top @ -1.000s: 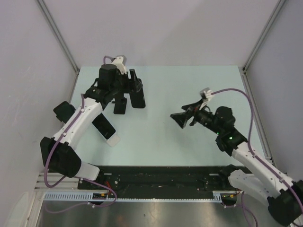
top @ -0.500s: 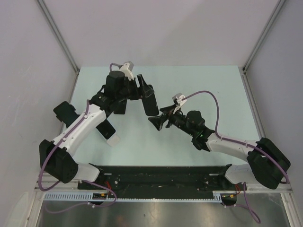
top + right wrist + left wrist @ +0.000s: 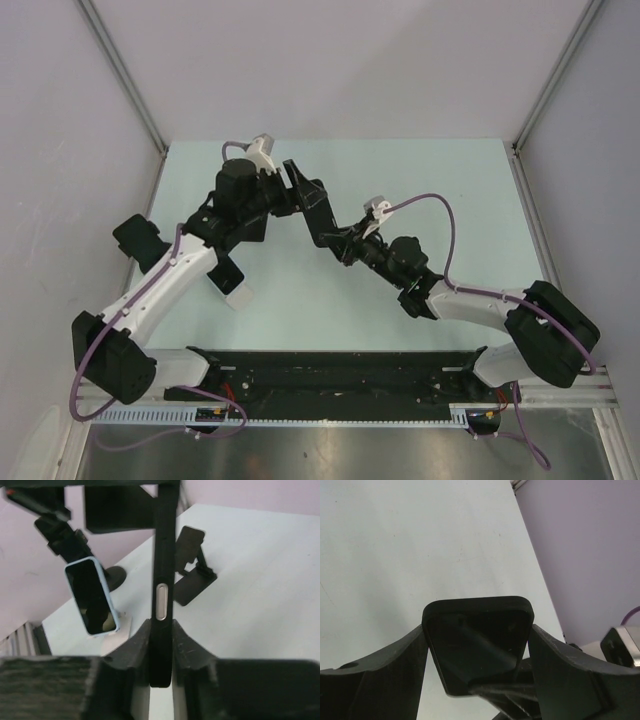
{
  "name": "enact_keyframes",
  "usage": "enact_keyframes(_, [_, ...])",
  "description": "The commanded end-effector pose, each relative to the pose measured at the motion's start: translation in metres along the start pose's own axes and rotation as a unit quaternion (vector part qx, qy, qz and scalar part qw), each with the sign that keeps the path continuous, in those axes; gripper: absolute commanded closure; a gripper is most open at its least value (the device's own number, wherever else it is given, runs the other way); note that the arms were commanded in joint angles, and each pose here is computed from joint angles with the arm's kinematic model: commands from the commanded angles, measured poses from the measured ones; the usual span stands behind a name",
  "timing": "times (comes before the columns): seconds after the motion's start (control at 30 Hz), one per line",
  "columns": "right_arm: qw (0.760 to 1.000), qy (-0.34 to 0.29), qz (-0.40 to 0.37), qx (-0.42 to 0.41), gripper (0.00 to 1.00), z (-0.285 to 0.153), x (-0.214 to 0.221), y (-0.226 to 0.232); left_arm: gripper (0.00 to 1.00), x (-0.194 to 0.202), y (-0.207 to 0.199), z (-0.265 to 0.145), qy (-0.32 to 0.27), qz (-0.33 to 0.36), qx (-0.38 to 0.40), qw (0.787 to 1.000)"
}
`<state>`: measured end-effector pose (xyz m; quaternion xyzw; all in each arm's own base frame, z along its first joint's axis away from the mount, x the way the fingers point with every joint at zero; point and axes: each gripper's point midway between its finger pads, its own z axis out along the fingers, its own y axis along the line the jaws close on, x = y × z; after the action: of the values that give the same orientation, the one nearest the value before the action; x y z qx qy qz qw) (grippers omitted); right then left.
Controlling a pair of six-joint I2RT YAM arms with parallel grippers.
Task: Remove the phone from the phone stand
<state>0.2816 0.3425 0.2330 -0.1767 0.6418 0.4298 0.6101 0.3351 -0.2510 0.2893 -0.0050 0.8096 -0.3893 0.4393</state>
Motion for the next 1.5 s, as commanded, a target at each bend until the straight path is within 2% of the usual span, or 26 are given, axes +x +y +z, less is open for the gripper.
enact_keyframes(0.0, [0.999,-0.039,0.002,-0.001,0.89,0.002,-0.020,0.005,0.98,-0.030,-0.037,-0.023,-0.064,-0.008,0.056,0.996])
enact_keyframes(0.03, [0.999,-0.038,0.003,0.002,1.00,0.001,-0.021,0.004,0.94,-0.031,-0.034,-0.025,-0.070,-0.007,0.051,0.996])
enact_keyframes(0.13, [0.999,-0.036,0.009,0.008,1.00,-0.004,-0.027,0.003,0.68,-0.038,-0.024,-0.036,-0.105,-0.008,0.028,0.994])
enact_keyframes(0.17, [0.999,-0.036,0.010,0.008,1.00,-0.006,-0.030,0.000,0.48,-0.043,-0.017,-0.039,-0.124,-0.009,0.009,0.992])
enact_keyframes(0.23, [0.999,-0.030,0.019,0.009,1.00,-0.009,-0.035,-0.003,0.28,-0.046,-0.010,-0.050,-0.146,0.000,-0.007,0.989])
enact_keyframes(0.27, [0.999,-0.026,0.020,0.009,1.00,-0.010,-0.037,-0.005,0.15,-0.048,-0.006,-0.054,-0.156,0.005,-0.016,0.988])
enact_keyframes(0.37, [0.999,-0.006,0.029,0.025,1.00,-0.016,-0.039,-0.019,0.05,-0.056,0.008,-0.067,-0.191,0.039,-0.051,0.980])
enact_keyframes(0.47, [0.998,0.015,0.043,0.036,1.00,-0.024,-0.040,-0.032,0.00,-0.062,0.025,-0.082,-0.224,0.059,-0.092,0.968])
enact_keyframes(0.6, [0.996,0.047,0.051,0.051,1.00,-0.035,-0.042,-0.048,0.00,-0.074,0.043,-0.116,-0.284,0.071,-0.144,0.945])
enact_keyframes(0.63, [0.995,0.049,0.053,0.072,1.00,-0.040,-0.047,-0.064,0.00,-0.075,0.050,-0.125,-0.290,0.102,-0.162,0.938])
enact_keyframes(0.7, [0.989,0.075,0.062,0.114,1.00,-0.052,-0.045,-0.087,0.00,-0.082,0.046,-0.153,-0.323,0.122,-0.163,0.924])
enact_keyframes(0.77, [0.980,0.072,0.072,0.172,1.00,-0.065,-0.060,-0.128,0.00,-0.080,0.051,-0.168,-0.340,0.141,-0.169,0.914])
enact_keyframes(0.83, [0.968,0.087,0.106,0.210,1.00,-0.079,-0.065,-0.157,0.00,-0.077,0.049,-0.188,-0.371,0.154,-0.154,0.903])
enact_keyframes(0.87, [0.958,0.079,0.127,0.246,1.00,-0.095,-0.073,-0.188,0.00,-0.075,0.047,-0.192,-0.377,0.162,-0.144,0.900])
enact_keyframes(0.93, [0.945,0.102,0.166,0.264,1.00,-0.105,-0.063,-0.213,0.00,-0.069,0.045,-0.204,-0.395,0.180,-0.127,0.892])
enact_keyframes(0.97, [0.940,0.087,0.163,0.286,1.00,-0.114,-0.078,-0.235,0.00,-0.067,0.043,-0.208,-0.398,0.185,-0.118,0.891])
enact_keyframes(1.0, [0.930,0.107,0.177,0.303,1.00,-0.118,-0.066,-0.250,0.00,-0.065,0.042,-0.210,-0.400,0.190,-0.113,0.890])
enact_keyframes(1.07, [0.925,0.110,0.171,0.322,1.00,-0.124,-0.076,-0.273,0.00,-0.062,0.042,-0.216,-0.405,0.204,-0.111,0.885])
enact_keyframes(1.1, [0.912,0.126,0.187,0.343,1.00,-0.134,-0.065,-0.295,0.00,-0.060,0.043,-0.216,-0.402,0.213,-0.110,0.884])
enact_keyframes(1.2, [0.903,0.132,0.198,0.358,1.00,-0.147,-0.071,-0.327,0.00,-0.054,0.045,-0.216,-0.397,0.226,-0.109,0.883])
enact_keyframes(1.27, [0.893,0.155,0.212,0.365,1.00,-0.155,-0.056,-0.347,0.00,-0.048,0.048,-0.213,-0.392,0.230,-0.106,0.885])
enact_keyframes(1.3, [0.893,0.149,0.206,0.371,1.00,-0.159,-0.066,-0.358,0.00,-0.046,0.049,-0.210,-0.388,0.234,-0.105,0.886])
enact_keyframes(1.37, [0.883,0.174,0.212,0.380,1.00,-0.169,-0.051,-0.377,0.00,-0.046,0.048,-0.209,-0.384,0.240,-0.104,0.886])
enact_keyframes(1.43, [0.885,0.177,0.201,0.382,1.00,-0.174,-0.059,-0.393,0.00,-0.046,0.048,-0.209,-0.382,0.248,-0.104,0.884])
enact_keyframes(1.47, [0.877,0.203,0.208,0.383,1.00,-0.179,-0.042,-0.401,0.00,-0.046,0.049,-0.209,-0.383,0.249,-0.108,0.883])
